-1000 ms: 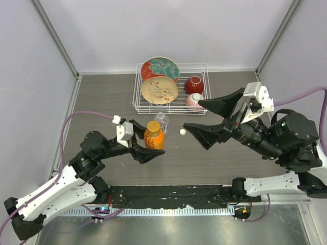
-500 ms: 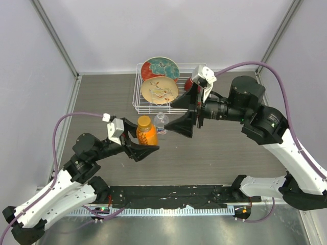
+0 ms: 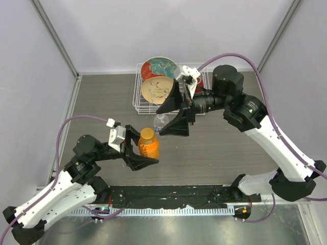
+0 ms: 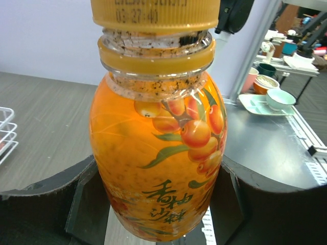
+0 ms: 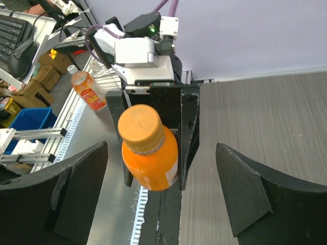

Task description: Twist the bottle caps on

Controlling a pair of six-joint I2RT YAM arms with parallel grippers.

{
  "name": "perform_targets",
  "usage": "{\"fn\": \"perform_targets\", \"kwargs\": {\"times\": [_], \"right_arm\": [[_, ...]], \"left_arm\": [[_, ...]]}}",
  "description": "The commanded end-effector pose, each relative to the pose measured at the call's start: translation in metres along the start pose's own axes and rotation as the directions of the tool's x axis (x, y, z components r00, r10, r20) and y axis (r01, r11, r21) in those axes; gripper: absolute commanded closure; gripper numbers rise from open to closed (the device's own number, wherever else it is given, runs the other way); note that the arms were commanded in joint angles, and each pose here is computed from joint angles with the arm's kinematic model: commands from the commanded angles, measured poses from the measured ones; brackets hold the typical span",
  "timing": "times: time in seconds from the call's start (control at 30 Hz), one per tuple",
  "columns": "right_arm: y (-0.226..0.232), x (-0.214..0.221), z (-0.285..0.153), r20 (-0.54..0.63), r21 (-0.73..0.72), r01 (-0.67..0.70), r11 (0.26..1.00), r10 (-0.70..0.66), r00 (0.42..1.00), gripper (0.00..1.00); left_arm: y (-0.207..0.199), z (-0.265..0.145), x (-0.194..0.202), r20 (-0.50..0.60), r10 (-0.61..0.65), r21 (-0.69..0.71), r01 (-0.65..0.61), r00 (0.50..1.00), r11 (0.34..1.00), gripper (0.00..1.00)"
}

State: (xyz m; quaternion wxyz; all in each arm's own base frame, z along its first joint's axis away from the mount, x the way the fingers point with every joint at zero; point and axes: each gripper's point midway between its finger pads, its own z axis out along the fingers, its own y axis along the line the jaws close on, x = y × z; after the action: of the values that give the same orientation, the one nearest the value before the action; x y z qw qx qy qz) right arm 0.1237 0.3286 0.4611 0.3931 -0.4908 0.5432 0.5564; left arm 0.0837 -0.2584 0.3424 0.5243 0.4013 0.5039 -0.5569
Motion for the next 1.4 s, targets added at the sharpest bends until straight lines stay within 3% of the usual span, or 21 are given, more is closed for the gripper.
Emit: {"fn": "perform_targets", "kwargs": {"times": [0.0,0.37,0.67,1.37], "right_arm": [[0.025,-0.028,-0.003,0.100,-0.121,0.116,0.986,-0.104,0.990,0.09],[0.031,-0.024,0.016,0.150,-0.234,0.119,0.965,-0.085,0.985,0.12],[0.036,-0.016,0.015,0.166,-0.235,0.174,0.956,-0.137,0.977,0.19],[0.033,-0.005,0.029,0.190,-0.267,0.113,0.957,-0.063,0.980,0.37]], "left_arm": [[-0.013,0.004,-0.002,0.002,0.002,0.097,-0.002,1.000,0.995,1.00],[-0.016,0.013,-0.017,0.036,0.019,0.143,-0.024,0.999,0.989,1.00],[-0.011,0.015,-0.022,0.050,-0.007,0.109,0.002,0.999,0.994,1.00],[-0.009,0.013,-0.036,0.083,-0.016,0.083,0.009,0.996,0.996,1.00]]}}
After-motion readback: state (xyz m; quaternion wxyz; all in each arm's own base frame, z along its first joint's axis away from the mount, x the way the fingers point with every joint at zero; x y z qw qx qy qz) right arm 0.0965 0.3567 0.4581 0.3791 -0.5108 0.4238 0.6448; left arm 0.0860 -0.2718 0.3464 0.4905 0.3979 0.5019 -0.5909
